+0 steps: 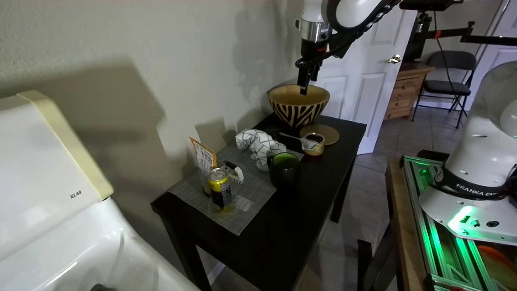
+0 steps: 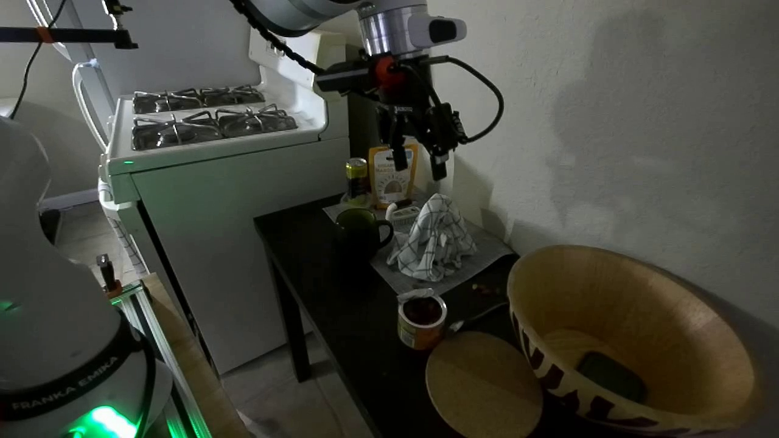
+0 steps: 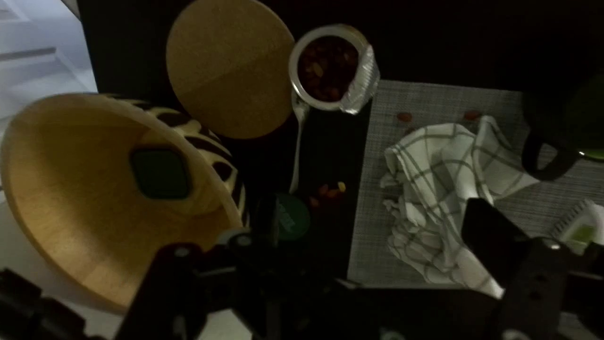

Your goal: Put that caan into the bowl

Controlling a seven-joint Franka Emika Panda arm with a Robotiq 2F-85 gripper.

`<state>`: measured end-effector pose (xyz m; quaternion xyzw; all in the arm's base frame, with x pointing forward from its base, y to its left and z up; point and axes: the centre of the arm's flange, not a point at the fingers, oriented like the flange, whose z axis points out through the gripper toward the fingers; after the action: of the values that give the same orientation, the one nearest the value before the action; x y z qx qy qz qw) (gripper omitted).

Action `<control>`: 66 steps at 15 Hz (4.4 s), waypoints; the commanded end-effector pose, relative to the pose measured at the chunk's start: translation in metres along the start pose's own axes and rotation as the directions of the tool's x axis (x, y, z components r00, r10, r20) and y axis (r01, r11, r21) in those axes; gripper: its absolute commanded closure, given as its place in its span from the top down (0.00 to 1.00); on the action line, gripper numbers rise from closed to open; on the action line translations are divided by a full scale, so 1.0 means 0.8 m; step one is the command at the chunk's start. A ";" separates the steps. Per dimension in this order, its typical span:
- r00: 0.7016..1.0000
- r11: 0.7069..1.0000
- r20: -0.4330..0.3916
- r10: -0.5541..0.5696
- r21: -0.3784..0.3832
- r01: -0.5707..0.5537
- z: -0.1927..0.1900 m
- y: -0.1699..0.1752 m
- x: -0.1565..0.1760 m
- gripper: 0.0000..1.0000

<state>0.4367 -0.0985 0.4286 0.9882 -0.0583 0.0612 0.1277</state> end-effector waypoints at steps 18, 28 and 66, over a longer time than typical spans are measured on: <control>0.987 0.965 0.010 0.162 0.208 -0.160 -0.050 -0.315 0.063 1.00; 0.928 0.898 0.180 0.327 0.249 -0.364 -0.002 -0.365 0.087 1.00; 0.955 0.946 0.123 0.269 0.154 -0.286 0.102 -0.482 0.153 0.96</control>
<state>0.6154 0.2302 0.2767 0.9825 -0.1819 0.0291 0.0274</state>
